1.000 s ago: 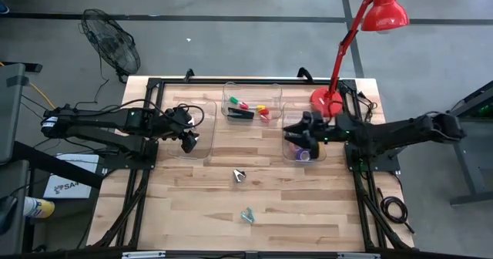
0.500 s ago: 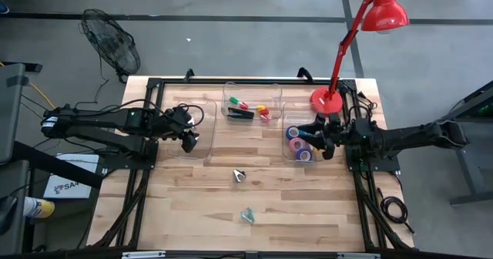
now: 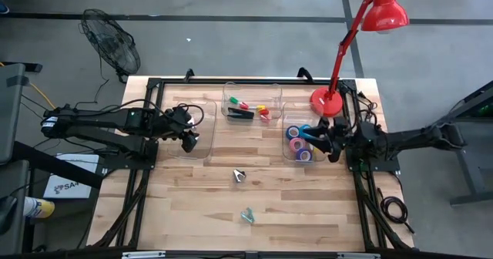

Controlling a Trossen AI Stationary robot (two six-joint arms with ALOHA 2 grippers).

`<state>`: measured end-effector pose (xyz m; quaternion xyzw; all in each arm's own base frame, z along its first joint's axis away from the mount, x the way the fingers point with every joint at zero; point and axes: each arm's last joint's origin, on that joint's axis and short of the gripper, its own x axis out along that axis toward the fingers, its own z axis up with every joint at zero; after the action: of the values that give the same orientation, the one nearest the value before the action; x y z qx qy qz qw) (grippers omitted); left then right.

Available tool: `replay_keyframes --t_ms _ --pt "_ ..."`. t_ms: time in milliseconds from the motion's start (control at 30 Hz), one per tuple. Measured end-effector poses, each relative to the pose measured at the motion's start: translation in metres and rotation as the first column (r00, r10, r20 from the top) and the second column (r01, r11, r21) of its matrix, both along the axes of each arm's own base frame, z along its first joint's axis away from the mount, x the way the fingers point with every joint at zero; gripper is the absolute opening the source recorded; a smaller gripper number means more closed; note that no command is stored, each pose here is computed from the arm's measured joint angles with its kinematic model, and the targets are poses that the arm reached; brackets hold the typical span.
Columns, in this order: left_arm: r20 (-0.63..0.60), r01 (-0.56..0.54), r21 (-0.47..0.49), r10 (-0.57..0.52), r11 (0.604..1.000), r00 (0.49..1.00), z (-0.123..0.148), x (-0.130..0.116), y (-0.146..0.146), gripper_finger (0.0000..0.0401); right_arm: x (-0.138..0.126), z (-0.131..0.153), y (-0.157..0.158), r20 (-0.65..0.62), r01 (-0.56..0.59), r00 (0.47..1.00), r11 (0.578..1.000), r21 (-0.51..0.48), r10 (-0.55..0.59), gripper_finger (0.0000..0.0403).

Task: Pick and place Stapler, Stapler remover, tape
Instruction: Put the black staple remover into the bottom left transparent bin

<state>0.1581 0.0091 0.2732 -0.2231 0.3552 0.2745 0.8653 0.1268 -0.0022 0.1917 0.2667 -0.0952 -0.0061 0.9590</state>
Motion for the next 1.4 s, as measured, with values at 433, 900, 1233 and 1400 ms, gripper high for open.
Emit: replay_keyframes --t_ms 433,900,1233,1400 --pt "0.000 0.000 0.000 0.000 1.000 1.000 0.000 0.000 0.000 0.0230 -0.010 -0.010 0.000 -0.052 -0.002 0.999 1.000 -0.002 0.002 0.0207" --pt "-0.049 -0.001 -0.089 -0.003 0.996 0.999 -0.025 -0.002 -0.002 0.0230 -0.031 -0.009 0.000 -0.004 0.019 1.000 0.998 -0.068 -0.019 0.0207" --pt "0.099 0.133 -0.072 -0.126 0.988 0.987 -0.015 0.011 -0.004 0.0230 -0.030 -0.018 0.000 -0.099 0.028 0.994 0.997 -0.072 -0.035 0.0206" --pt "0.175 0.216 -0.035 -0.206 0.976 0.963 -0.010 0.021 -0.005 0.0230 -0.029 -0.022 0.000 -0.147 0.015 0.989 0.996 -0.085 -0.028 0.0206"
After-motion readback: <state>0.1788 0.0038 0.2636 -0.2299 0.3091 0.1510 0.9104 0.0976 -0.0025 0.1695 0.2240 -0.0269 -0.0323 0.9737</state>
